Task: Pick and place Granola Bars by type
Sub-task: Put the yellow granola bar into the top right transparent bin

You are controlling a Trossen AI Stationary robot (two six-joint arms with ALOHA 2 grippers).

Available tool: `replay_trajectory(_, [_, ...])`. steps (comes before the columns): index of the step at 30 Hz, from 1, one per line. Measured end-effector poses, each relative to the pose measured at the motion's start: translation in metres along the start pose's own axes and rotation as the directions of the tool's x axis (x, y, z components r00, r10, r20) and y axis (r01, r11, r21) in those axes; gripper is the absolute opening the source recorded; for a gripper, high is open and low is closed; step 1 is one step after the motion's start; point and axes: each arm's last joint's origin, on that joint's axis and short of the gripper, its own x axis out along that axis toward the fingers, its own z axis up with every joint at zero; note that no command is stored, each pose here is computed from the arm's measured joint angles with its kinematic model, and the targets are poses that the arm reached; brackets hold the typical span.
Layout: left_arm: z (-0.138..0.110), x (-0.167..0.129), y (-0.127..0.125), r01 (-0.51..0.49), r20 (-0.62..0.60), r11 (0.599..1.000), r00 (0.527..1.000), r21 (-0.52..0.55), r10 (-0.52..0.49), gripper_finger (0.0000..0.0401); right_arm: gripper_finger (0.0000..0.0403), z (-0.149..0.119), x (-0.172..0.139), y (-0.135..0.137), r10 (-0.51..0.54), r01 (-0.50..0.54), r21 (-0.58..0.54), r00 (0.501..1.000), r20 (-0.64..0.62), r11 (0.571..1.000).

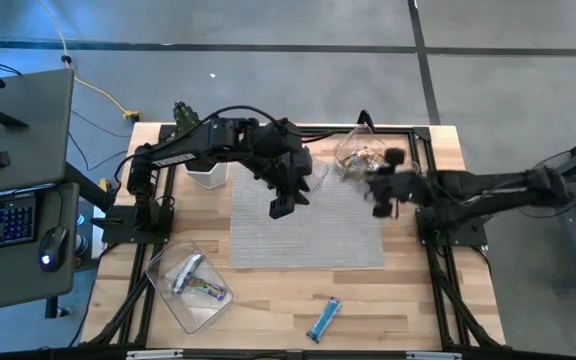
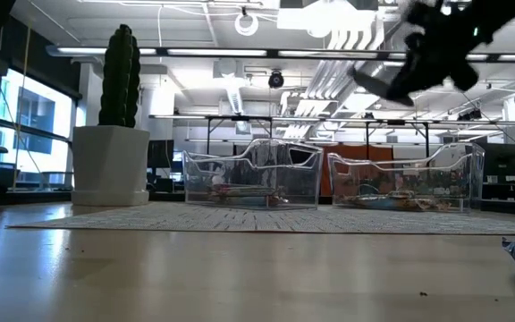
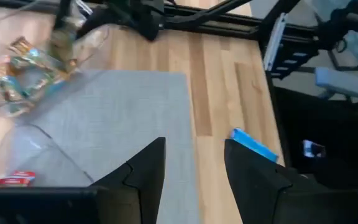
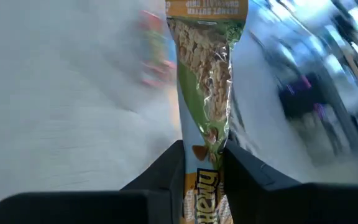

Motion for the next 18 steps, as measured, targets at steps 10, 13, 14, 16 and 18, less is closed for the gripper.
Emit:
replay_trajectory(10, [-0.005, 0.000, 0.003, -0.095, -0.046, 0.995, 0.994, 0.020, 0.096, 0.0158, 0.0078, -0.071, 0.046, -0.013, -0.286, 0.297, 0.526, 0.952, -0.105, 0.797])
replay_trajectory(13, [-0.006, 0.000, 0.003, -0.096, -0.053, 0.995, 0.994, 0.023, 0.097, 0.0158, 0.0078, -0.087, 0.057, -0.006, -0.168, 0.237, 0.554, 0.970, -0.174, 0.798])
replay_trajectory(14, [-0.006, 0.000, 0.003, -0.096, -0.058, 0.995, 0.994, 0.025, 0.097, 0.0158, 0.0078, -0.091, 0.061, -0.004, -0.141, 0.223, 0.557, 0.972, -0.187, 0.800])
replay_trajectory(16, [-0.007, 0.000, 0.003, -0.096, -0.066, 0.995, 0.993, 0.034, 0.098, 0.0158, 0.0078, -0.097, 0.066, -0.001, -0.118, 0.216, 0.566, 0.972, -0.205, 0.795])
replay_trajectory(18, [-0.007, 0.000, 0.003, -0.095, -0.070, 0.994, 0.993, 0.050, 0.098, 0.0158, 0.0079, -0.100, 0.070, 0.000, -0.114, 0.225, 0.561, 0.967, -0.227, 0.796])
